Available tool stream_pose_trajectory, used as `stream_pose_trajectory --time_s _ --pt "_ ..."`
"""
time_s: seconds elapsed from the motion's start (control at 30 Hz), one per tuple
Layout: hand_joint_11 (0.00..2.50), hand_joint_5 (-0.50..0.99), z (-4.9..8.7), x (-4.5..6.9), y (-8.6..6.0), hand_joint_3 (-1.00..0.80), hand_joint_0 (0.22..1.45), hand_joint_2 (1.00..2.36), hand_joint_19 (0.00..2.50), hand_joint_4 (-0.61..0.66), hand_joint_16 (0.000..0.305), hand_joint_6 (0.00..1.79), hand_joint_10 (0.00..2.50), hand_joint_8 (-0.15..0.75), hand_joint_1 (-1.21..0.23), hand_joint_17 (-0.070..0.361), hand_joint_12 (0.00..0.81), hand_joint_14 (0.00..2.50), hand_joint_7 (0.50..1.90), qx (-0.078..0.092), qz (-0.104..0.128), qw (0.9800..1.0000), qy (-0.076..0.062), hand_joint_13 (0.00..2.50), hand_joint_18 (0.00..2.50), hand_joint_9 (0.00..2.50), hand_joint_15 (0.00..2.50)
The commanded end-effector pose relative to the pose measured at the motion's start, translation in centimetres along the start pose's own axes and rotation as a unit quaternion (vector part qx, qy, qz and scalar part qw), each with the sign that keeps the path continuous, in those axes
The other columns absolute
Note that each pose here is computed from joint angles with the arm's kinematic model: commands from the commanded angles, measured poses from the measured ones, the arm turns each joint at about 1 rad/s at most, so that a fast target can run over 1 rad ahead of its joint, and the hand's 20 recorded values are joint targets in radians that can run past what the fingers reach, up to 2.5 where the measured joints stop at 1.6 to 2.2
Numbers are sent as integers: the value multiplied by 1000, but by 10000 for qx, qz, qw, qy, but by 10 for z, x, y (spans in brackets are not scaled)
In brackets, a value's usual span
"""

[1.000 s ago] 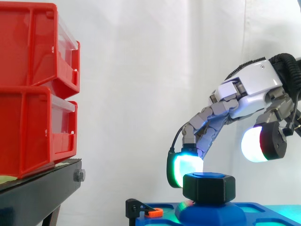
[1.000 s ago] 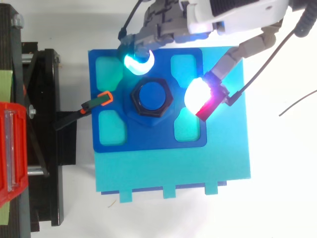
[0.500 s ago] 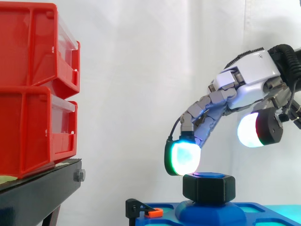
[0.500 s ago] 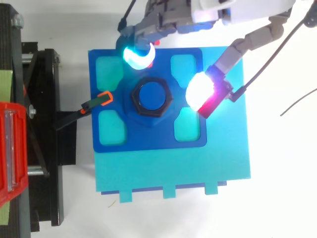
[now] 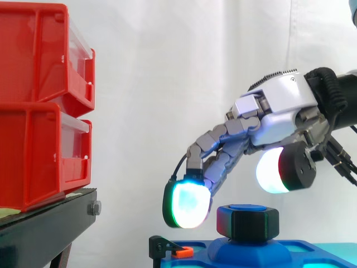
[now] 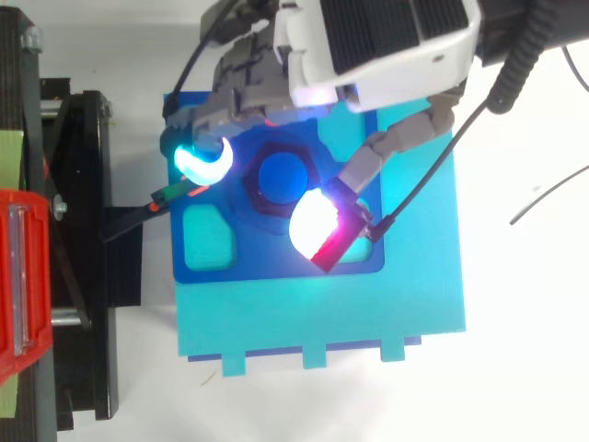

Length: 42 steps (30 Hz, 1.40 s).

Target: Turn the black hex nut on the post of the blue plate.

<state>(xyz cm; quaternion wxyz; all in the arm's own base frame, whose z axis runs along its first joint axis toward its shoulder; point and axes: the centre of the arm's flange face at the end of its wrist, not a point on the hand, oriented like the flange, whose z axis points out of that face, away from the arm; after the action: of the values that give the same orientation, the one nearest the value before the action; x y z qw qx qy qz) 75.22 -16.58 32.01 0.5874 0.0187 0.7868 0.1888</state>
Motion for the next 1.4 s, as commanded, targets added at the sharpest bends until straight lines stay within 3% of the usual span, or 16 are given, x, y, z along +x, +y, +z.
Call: stream_pose_trajectory --time_s 0.0,0.17,0.47,1.37 --pt "231 -160 3 10 2 -500 493 1000 366 193 24 503 9 201 -452 55 283 14 879 -2 62 9999 89 626 129 560 353" --pt "220 -156 4 16 5 -500 493 1000 366 196 24 503 9 200 -451 55 281 15 896 -12 82 9998 169 624 128 560 345" --pt "231 -141 0 15 6 -500 494 1000 374 186 24 503 11 199 -452 54 281 14 999 6 117 9996 274 624 125 556 348" --pt "228 -132 -18 6 -21 -500 494 1000 367 180 24 503 9 200 -453 53 278 14 1038 12 -3 9997 228 621 124 567 351"
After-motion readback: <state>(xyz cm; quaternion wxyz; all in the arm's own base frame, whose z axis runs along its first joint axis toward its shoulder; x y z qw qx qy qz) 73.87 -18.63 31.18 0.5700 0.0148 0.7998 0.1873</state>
